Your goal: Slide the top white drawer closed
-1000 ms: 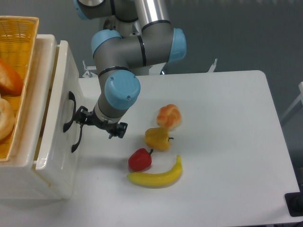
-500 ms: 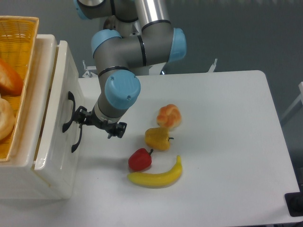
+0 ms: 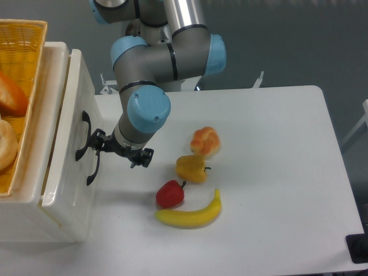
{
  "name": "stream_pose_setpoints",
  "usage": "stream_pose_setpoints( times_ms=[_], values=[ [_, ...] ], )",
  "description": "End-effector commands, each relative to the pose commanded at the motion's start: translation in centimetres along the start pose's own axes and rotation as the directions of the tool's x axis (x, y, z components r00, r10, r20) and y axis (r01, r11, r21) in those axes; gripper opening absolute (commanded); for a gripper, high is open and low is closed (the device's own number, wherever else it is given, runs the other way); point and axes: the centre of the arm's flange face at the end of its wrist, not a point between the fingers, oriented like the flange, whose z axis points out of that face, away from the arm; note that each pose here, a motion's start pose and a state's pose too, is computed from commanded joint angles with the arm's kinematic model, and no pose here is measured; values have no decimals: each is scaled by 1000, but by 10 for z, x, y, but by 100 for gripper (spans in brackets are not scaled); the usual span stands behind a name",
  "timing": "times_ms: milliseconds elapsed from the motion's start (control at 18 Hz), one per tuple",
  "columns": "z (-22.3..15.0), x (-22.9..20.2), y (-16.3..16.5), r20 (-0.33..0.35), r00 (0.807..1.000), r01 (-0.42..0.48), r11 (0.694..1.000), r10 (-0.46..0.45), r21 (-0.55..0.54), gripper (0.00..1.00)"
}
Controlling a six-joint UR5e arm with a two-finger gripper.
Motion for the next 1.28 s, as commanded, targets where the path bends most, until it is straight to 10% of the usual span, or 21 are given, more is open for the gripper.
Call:
stream_pose_setpoints(
  times_ms=[1278],
  values=[
    [0,2,-1,-16,1000,23,1000,-23,9,100]
  ],
)
